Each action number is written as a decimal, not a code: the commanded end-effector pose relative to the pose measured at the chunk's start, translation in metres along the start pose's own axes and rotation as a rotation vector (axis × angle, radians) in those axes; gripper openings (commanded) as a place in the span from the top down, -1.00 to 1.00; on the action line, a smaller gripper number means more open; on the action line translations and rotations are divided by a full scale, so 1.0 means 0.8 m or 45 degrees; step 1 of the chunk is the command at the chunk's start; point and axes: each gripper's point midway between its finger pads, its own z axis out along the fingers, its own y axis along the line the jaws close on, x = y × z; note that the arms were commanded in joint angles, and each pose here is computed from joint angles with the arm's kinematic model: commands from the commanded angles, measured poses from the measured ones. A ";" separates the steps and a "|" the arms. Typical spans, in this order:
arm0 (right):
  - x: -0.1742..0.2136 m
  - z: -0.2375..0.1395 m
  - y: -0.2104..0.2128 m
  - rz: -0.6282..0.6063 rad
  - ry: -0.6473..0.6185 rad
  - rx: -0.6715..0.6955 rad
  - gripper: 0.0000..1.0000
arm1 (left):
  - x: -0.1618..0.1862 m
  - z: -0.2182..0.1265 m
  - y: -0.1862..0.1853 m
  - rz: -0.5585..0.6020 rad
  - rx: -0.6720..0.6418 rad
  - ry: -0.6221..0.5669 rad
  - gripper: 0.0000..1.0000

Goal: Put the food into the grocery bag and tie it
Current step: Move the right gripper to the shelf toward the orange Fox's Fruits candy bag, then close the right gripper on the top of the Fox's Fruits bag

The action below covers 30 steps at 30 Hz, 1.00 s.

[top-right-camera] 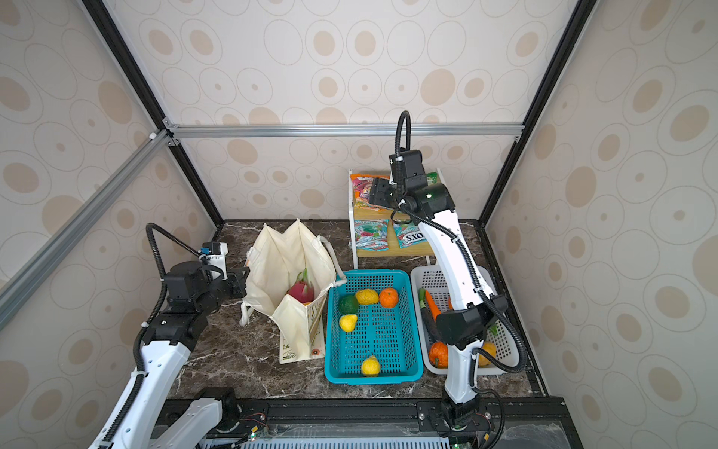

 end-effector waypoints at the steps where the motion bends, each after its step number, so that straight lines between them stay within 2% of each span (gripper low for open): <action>1: -0.002 -0.015 -0.007 -0.008 -0.018 0.017 -0.45 | -0.004 -0.004 -0.002 -0.008 0.016 -0.027 1.00; 9: 0.001 -0.010 -0.036 0.019 -0.002 0.080 -0.45 | 0.002 -0.001 -0.001 -0.017 0.019 -0.017 1.00; 17: 0.005 -0.014 -0.025 0.020 -0.007 -0.008 -0.48 | 0.010 0.003 0.004 -0.016 0.002 -0.001 1.00; 22: 0.017 -0.008 -0.010 0.082 0.052 -0.099 -0.45 | 0.011 0.004 0.003 -0.025 0.009 -0.002 1.00; 30: 0.015 -0.022 -0.017 0.125 0.008 -0.085 -0.44 | 0.013 0.003 0.003 -0.028 0.008 0.002 1.00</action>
